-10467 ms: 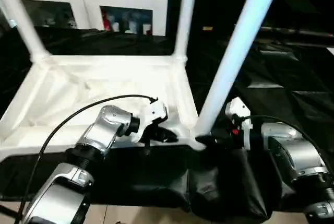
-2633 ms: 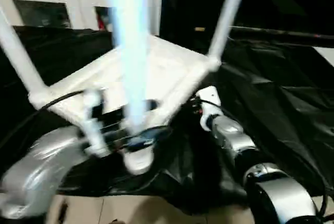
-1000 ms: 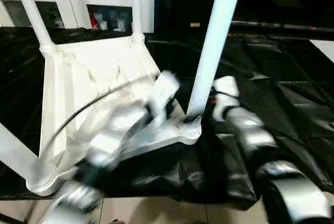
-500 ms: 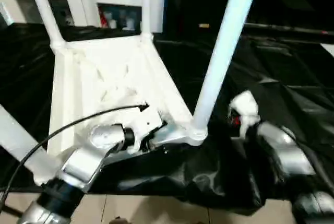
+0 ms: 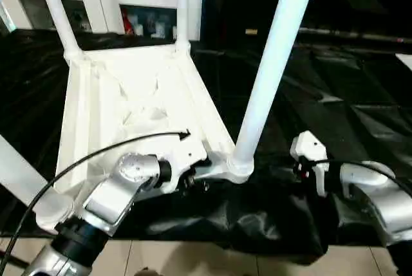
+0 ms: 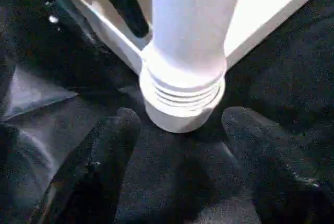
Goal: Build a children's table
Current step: Rotate table base, then rotate leg to tighten
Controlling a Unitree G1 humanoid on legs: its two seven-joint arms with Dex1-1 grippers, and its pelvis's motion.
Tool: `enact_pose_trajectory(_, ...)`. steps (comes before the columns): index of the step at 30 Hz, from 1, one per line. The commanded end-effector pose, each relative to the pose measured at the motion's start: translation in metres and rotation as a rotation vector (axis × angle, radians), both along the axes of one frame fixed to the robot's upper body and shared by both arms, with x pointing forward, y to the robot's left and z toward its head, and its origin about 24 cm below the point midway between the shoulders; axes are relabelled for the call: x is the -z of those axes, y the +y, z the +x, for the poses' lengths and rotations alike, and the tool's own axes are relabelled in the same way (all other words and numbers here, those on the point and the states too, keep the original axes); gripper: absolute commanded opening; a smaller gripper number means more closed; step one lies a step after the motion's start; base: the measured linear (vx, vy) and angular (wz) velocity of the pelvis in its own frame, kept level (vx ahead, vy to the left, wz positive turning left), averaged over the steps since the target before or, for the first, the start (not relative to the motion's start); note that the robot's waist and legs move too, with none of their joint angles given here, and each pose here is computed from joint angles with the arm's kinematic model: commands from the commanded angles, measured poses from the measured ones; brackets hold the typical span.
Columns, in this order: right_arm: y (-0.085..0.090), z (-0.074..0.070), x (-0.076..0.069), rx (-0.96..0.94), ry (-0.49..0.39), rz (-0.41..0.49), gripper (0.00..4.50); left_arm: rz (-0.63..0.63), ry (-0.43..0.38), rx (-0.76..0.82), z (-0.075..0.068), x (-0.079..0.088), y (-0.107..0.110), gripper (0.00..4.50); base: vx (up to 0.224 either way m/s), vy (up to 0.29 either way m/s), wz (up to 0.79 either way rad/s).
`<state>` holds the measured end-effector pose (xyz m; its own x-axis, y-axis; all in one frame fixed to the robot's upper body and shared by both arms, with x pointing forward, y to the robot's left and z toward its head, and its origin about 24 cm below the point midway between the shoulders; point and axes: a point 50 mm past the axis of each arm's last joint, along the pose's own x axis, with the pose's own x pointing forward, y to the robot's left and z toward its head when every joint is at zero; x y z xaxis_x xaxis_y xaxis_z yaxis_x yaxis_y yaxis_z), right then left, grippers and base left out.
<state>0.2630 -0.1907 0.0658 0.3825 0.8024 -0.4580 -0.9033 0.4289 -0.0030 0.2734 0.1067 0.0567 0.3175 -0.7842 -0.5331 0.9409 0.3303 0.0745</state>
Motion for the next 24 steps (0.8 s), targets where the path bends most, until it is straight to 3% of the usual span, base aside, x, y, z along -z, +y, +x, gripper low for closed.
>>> enact_pose_trajectory(1, -0.001, -0.003, -0.001, -0.014, 0.017, 0.004, 3.14, 0.021, -0.015, 0.020, 0.001, -0.005, -0.002, 2.09, 0.000, 0.000, 0.00)
enact_pose_trajectory(7, 0.003, -0.006, -0.003, -0.026, 0.037, 0.004, 3.14, 0.024, 0.014, 0.012, 0.003, -0.002, 0.000, 1.48, 0.000, 0.000, 0.00)
enact_pose_trajectory(17, 0.005, -0.009, -0.003, -0.038, 0.050, 0.006, 3.14, 0.068, 0.024, 0.021, 0.012, 0.002, 0.004, 0.86, 0.000, 0.000, 0.00)
enact_pose_trajectory(20, 0.006, -0.010, -0.003, -0.040, 0.051, 0.008, 3.14, 0.086, 0.030, 0.031, 0.012, 0.003, 0.007, 0.46, 0.000, 0.000, 0.00)
enact_pose_trajectory(22, 0.007, -0.010, -0.003, -0.039, 0.052, 0.010, 3.14, 0.095, 0.036, 0.037, 0.013, 0.004, 0.008, 0.46, 0.000, 0.000, 0.00)
enact_pose_trajectory(24, 0.007, -0.010, -0.003, -0.037, 0.051, 0.011, 3.14, 0.100, 0.040, 0.041, 0.012, 0.005, 0.008, 0.12, 0.000, 0.000, 0.00)
